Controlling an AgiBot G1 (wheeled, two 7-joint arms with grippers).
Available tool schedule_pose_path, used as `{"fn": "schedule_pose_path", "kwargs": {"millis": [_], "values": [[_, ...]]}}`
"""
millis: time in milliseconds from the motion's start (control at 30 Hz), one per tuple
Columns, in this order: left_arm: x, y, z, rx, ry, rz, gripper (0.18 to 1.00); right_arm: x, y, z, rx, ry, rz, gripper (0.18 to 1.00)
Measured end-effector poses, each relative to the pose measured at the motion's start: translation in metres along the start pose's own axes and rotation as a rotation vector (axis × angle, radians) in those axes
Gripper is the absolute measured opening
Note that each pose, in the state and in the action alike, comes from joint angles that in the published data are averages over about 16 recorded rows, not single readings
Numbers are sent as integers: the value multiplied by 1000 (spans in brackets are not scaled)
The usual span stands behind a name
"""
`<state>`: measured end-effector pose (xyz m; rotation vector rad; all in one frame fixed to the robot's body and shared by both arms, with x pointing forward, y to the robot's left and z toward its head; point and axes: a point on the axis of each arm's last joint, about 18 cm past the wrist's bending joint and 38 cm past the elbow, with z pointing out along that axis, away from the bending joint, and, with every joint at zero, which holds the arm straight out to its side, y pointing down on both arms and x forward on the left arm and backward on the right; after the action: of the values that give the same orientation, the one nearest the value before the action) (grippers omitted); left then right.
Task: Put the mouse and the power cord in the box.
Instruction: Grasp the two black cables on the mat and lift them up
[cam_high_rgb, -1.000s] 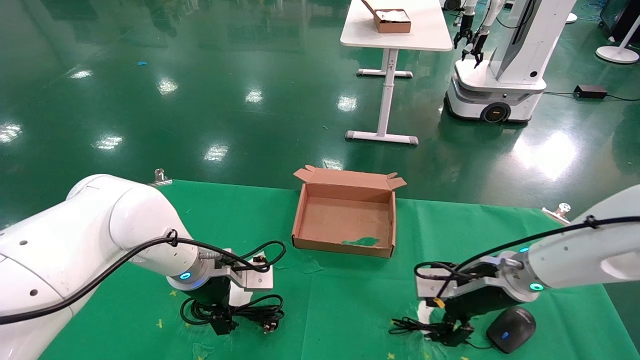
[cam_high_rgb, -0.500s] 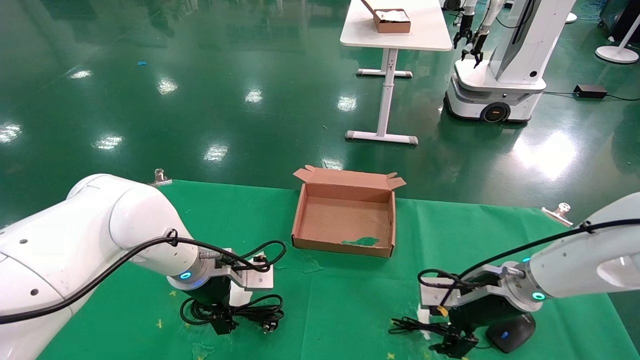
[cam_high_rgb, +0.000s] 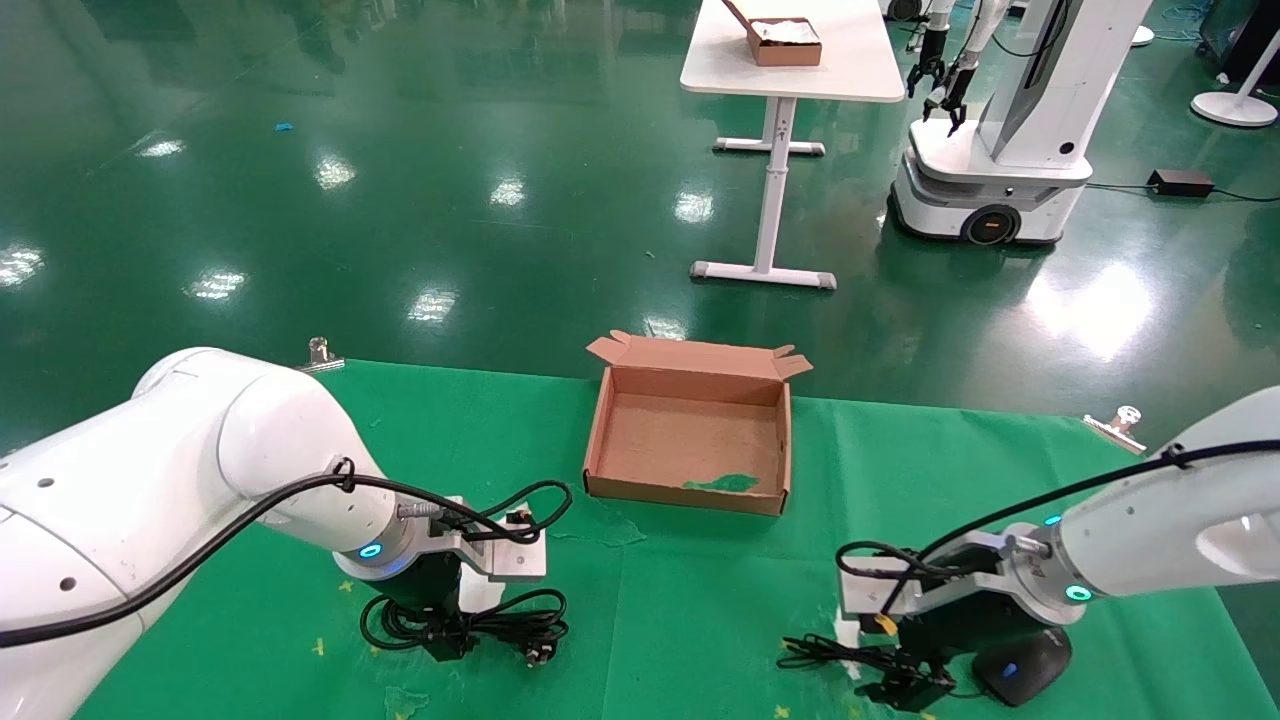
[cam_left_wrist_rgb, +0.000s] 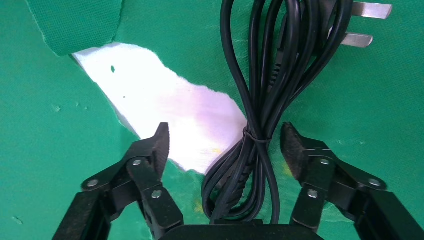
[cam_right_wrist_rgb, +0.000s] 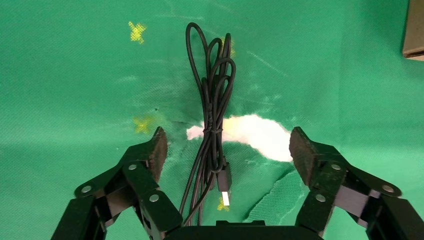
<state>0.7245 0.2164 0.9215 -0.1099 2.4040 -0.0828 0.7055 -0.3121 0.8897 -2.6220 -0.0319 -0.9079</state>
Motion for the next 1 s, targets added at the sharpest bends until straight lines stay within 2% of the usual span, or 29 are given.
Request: {"fn": "schedule_pose_path", "kwargs": {"millis": [233, 800, 1000], "values": [[0, 0, 0, 0, 0, 0, 744, 0, 0, 0, 0, -1, -3, 831], [0, 0, -1, 3, -1, 0, 360, -1, 0, 0, 1, -1, -6, 440], [-8, -8, -11, 39, -20, 3, 290, 9, 2, -14, 12, 32, 7, 329]]}}
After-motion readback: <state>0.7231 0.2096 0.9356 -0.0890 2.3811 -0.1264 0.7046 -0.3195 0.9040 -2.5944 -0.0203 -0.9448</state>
